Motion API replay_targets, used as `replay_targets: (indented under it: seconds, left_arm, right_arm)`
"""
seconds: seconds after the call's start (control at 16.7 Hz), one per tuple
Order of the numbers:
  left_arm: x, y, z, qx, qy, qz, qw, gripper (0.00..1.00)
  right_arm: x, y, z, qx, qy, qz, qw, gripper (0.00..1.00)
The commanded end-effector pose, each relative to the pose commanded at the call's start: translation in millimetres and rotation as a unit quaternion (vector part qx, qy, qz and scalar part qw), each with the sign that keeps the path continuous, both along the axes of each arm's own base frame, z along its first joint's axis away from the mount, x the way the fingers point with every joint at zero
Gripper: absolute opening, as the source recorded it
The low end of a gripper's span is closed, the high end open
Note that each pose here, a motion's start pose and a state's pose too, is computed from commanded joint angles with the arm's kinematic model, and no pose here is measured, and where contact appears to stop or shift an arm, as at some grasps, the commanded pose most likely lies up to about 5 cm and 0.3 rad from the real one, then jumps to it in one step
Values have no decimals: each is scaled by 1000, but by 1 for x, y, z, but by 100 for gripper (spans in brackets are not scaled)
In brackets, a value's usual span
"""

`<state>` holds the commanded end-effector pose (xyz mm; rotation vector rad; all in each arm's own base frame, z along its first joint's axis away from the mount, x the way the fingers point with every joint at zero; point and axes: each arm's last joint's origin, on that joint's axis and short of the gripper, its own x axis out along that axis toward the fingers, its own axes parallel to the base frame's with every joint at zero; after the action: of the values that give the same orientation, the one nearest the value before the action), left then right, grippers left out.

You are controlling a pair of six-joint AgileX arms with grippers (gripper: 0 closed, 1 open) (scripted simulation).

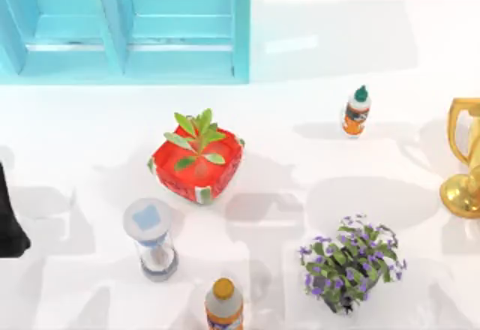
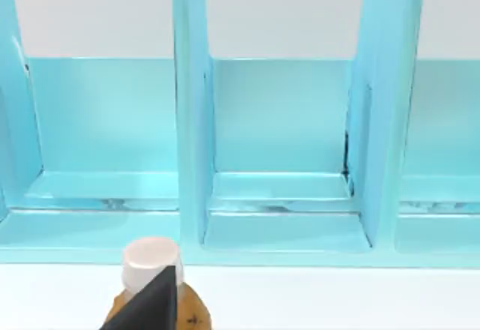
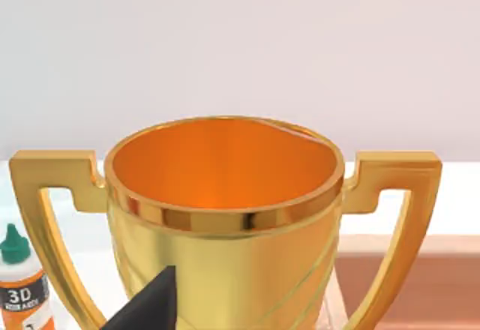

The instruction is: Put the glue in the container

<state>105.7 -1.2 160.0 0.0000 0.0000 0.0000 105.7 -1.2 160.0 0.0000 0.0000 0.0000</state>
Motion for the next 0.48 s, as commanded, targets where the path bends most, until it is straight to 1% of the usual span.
replay_targets:
  seconds: [0.12, 0.24, 0.36, 0.48]
  left_arm:
    - [0, 0, 0, 0, 0, 0, 1000, 100]
    - [0, 0, 0, 0, 0, 0, 1000, 100]
    - [0, 0, 0, 0, 0, 0, 1000, 100]
    - [0, 0, 0, 0, 0, 0, 1000, 100]
  right_arm:
    - [0, 0, 0, 0, 0, 0, 1000, 100]
    - [1, 2, 7, 10, -5, 9, 1000, 100]
    - [3, 7, 22, 29, -16, 33, 999, 100]
    - [9, 16, 43, 54, -31, 69, 996, 100]
